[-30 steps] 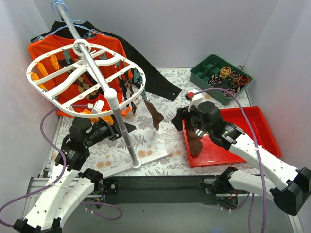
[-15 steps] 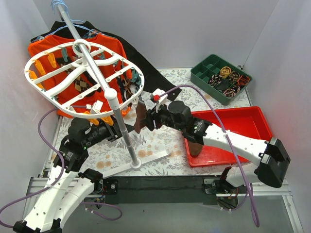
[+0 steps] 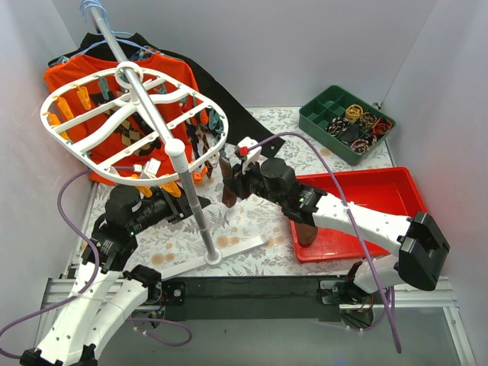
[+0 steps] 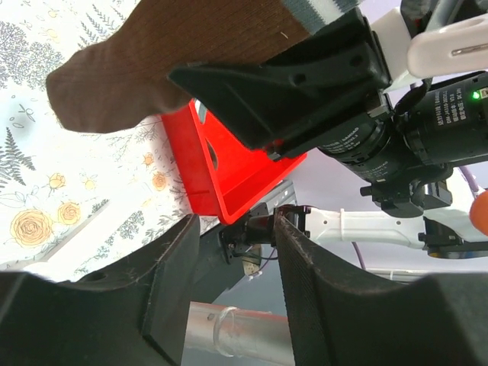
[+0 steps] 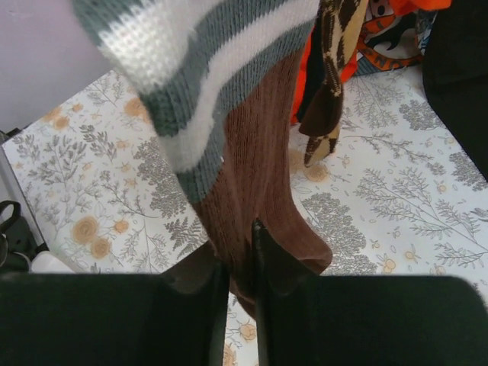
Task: Remove the socks clipped to the hanger
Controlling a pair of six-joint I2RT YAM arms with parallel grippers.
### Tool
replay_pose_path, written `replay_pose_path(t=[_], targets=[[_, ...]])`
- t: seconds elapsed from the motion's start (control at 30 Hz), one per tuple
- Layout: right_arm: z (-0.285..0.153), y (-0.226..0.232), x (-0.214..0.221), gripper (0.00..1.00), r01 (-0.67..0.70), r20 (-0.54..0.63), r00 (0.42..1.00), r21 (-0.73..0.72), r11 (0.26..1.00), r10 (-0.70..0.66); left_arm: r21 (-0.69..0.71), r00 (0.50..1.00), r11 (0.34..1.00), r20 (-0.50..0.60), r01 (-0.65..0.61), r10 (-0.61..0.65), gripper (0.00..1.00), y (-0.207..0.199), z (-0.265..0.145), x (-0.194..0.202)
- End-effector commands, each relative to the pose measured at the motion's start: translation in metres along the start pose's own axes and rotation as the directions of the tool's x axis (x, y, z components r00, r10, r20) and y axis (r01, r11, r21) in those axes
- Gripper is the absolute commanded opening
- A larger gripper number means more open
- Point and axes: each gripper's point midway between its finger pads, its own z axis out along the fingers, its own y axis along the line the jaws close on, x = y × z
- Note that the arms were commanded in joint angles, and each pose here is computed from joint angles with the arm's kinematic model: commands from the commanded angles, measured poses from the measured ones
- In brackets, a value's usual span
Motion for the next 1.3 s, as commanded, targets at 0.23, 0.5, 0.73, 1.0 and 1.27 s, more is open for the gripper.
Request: replay_pose_path(t=[0.23, 0.5, 0.73, 1.0, 1.27], targets=[[-0.007, 0.056, -0.040, 0.01, -0.112, 0.049, 0.990, -0.256, 0.960, 0.129, 0.046, 0.998, 0.998, -0.048, -0.044, 0.046, 0.49, -0.012, 0.001, 0.002], [-0.029, 0.092, -0.071, 0.02, -0.182, 0.063, 0.974, -0.366, 0.913, 0.219, 0.016, 0.996, 0.998, -0.073, -0.054, 0.055, 0.50, 0.000, 0.011, 0.004], [-0.039, 0.112, -0.089, 0.03, -0.231, 0.067, 0.957, -0.411, 0.882, 0.282, 0.034, 0.992, 0.997, -0.099, -0.069, 0.072, 0.50, 0.001, 0.013, 0.009], [-0.034, 0.127, -0.091, 0.04, -0.243, 0.049, 0.955, -0.433, 0.868, 0.292, 0.082, 0.992, 0.995, -0.115, -0.048, 0.058, 0.50, -0.002, 0.011, 0.017], [-0.035, 0.141, -0.086, 0.05, -0.244, 0.035, 0.957, -0.445, 0.862, 0.289, 0.030, 0.997, 0.999, -0.073, -0.035, 0.038, 0.50, 0.003, 0.012, 0.009]])
